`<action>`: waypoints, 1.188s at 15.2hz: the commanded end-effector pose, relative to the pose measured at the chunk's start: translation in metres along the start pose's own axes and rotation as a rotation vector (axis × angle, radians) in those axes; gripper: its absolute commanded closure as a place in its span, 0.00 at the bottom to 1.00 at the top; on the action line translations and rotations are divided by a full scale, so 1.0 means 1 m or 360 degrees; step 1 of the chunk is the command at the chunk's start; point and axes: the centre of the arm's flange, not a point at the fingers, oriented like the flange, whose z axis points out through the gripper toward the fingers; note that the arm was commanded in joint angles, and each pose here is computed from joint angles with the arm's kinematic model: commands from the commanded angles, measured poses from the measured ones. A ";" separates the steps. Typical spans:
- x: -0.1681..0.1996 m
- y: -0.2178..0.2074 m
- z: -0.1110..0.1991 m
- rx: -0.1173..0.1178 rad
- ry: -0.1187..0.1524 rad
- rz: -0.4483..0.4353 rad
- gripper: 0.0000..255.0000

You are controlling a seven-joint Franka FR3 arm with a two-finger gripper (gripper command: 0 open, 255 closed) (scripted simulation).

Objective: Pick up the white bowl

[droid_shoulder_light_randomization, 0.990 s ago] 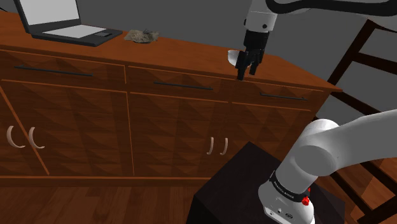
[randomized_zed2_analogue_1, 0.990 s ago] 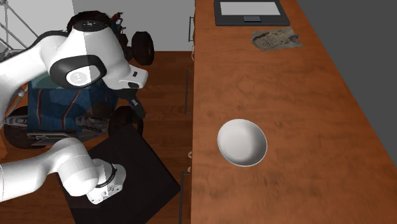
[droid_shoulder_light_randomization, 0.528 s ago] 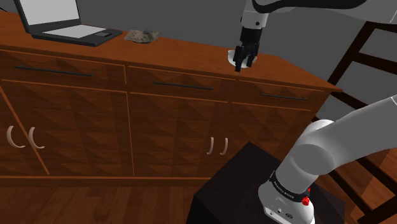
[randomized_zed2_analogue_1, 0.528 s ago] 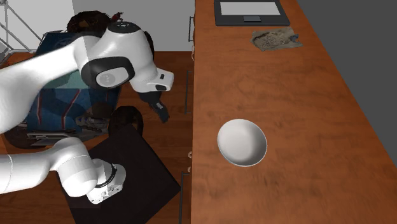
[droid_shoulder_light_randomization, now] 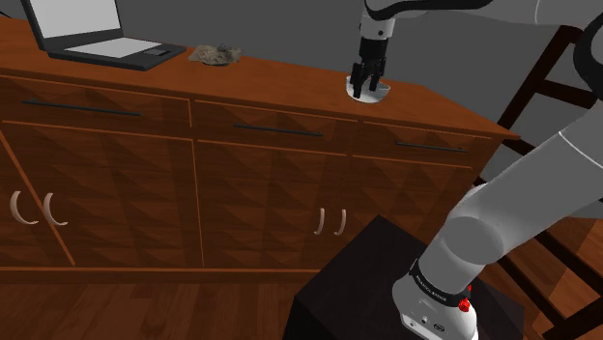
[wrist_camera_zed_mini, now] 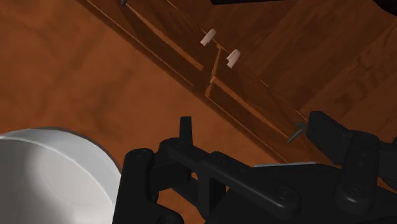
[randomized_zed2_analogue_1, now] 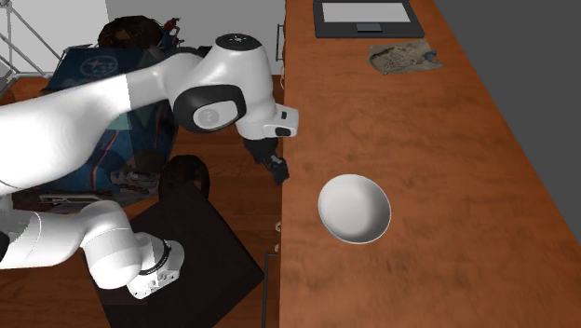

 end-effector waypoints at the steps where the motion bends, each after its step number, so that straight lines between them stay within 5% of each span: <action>1: 0.018 0.020 0.002 -0.0020 0.0001 0.0001 0.00; 11: 0.101 0.114 0.002 -0.0110 0.0004 0.0010 0.00; 18: 0.104 0.111 0.033 -0.0112 0.0004 0.0010 0.00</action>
